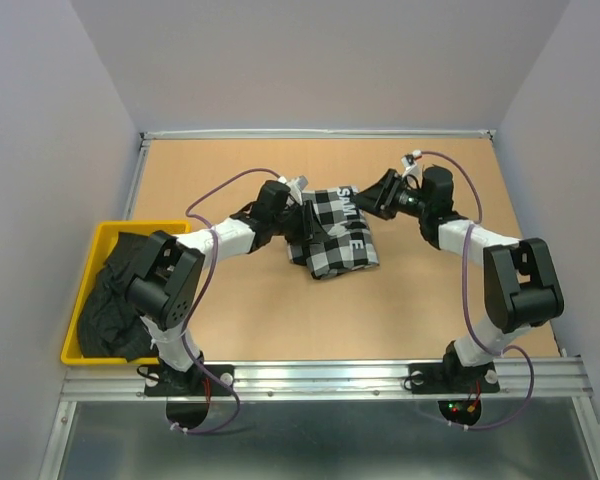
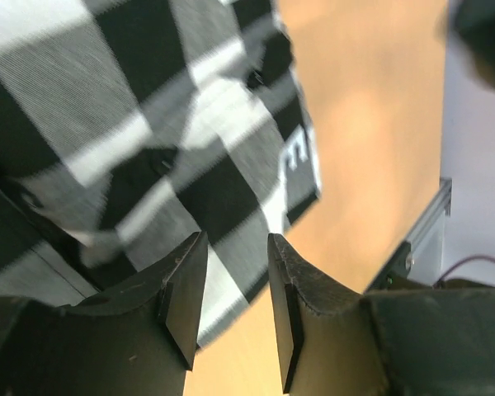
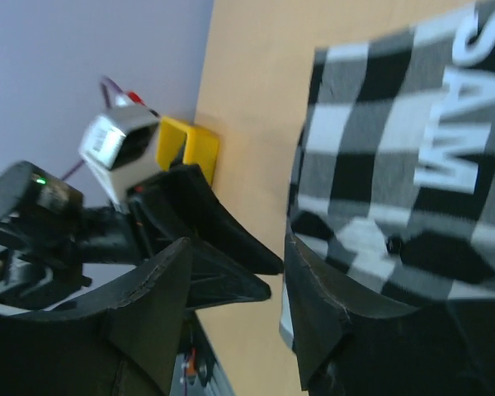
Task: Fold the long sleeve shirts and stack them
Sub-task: Fold the shirt
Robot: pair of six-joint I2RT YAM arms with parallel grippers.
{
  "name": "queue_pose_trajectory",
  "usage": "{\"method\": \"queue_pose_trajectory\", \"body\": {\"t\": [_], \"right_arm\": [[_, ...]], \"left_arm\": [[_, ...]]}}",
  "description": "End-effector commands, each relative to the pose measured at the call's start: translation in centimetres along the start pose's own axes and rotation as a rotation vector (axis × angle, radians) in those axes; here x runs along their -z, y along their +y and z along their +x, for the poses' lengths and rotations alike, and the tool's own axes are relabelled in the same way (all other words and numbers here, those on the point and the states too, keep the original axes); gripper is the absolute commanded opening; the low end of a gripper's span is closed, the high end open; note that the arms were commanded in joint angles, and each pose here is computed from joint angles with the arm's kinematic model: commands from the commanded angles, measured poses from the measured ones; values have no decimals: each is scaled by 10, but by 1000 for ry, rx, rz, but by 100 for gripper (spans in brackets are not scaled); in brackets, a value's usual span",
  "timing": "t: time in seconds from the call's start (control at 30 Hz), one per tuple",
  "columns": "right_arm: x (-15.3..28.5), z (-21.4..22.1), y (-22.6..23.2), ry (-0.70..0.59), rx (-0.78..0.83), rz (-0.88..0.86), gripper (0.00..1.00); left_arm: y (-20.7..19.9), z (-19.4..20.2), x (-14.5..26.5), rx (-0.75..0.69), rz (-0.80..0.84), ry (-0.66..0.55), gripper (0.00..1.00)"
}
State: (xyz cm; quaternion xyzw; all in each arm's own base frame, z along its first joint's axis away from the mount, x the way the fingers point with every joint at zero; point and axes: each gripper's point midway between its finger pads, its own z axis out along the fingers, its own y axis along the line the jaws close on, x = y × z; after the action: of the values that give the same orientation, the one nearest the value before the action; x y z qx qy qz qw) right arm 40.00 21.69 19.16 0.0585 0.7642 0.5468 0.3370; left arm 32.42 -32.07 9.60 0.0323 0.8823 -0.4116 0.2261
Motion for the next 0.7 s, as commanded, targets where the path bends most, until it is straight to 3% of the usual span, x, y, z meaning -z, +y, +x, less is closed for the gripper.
{"method": "queue_pose_trajectory", "body": {"t": [0.0, 0.23, 0.5, 0.67], "right_arm": [[17, 51, -5, 115, 5, -3, 54], [20, 111, -51, 227, -63, 44, 51], [32, 156, -121, 271, -128, 206, 43], [46, 158, -134, 250, -130, 242, 41]], "left_arm": [[-19, 29, 12, -80, 34, 54, 45], [11, 78, -5, -71, -33, 185, 38], [70, 100, -10, 20, -208, 213, 27], [84, 98, 0, 54, -236, 189, 26]]}}
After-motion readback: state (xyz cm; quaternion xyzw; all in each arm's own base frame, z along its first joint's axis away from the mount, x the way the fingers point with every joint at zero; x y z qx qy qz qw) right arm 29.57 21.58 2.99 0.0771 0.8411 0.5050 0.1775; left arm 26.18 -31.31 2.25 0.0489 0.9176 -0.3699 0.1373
